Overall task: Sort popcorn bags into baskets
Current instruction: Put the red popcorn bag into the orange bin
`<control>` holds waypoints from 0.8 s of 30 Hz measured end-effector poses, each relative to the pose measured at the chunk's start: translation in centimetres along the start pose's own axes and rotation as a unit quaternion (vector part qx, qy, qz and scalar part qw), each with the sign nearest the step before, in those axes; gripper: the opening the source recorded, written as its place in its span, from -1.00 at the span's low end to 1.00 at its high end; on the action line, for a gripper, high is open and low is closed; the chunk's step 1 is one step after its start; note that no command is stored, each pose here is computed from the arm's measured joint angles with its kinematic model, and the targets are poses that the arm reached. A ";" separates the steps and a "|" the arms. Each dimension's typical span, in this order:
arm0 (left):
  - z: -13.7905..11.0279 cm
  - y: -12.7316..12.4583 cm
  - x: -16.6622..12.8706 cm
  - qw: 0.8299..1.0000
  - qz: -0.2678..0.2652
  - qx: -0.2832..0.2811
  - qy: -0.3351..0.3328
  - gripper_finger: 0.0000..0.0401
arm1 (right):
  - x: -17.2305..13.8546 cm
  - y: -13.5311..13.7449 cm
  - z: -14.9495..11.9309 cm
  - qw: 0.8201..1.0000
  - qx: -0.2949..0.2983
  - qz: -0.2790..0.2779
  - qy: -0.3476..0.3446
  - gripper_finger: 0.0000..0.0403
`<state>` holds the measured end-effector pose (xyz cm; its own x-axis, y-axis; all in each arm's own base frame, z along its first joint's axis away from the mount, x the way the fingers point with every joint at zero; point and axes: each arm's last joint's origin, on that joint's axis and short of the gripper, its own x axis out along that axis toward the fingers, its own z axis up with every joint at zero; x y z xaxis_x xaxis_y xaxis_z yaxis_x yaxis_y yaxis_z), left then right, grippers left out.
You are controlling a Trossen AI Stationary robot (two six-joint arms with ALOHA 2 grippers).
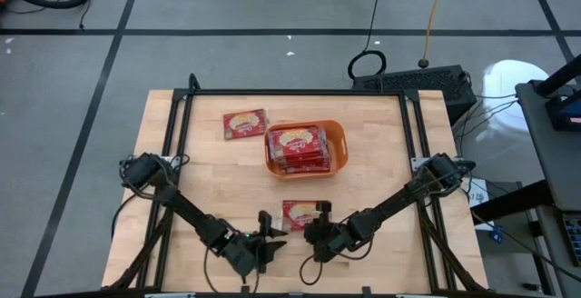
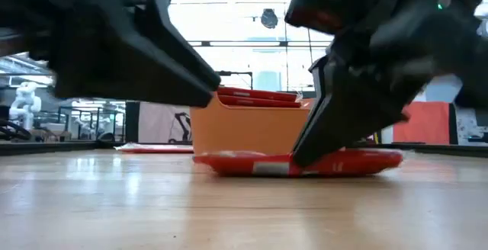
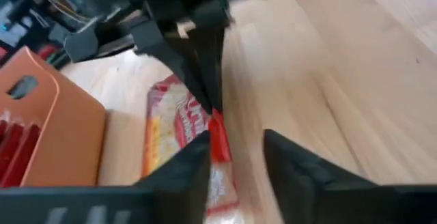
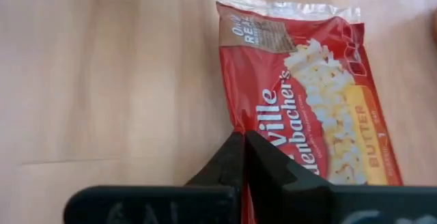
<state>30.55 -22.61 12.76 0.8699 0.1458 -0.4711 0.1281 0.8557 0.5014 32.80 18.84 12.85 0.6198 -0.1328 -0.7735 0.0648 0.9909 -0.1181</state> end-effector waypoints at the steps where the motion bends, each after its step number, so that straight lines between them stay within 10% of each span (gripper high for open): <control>1: 0.0 -0.2 -0.1 1.000 0.004 0.005 0.001 -0.22 | -0.3 -0.2 0.3 1.000 0.009 0.011 0.000 -0.99; 8: -1.5 -0.1 1.7 0.999 0.040 -0.010 0.024 0.42 | -1.7 -1.8 2.1 0.997 0.057 0.047 -0.006 -1.00; 14: -2.8 0.6 3.6 0.996 0.070 -0.021 0.048 0.57 | -1.5 -2.9 2.7 0.994 0.077 0.073 0.004 -1.00; 24: -3.2 1.7 4.4 0.994 0.086 -0.025 0.063 -0.20 | -1.3 -3.3 3.0 0.993 0.087 0.077 0.005 -1.00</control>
<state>33.09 -18.93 9.27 0.8098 0.3508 -0.4702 -0.0438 0.8355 0.5478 34.07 15.83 16.11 0.6256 0.0222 -0.7798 0.1034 0.9884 0.1111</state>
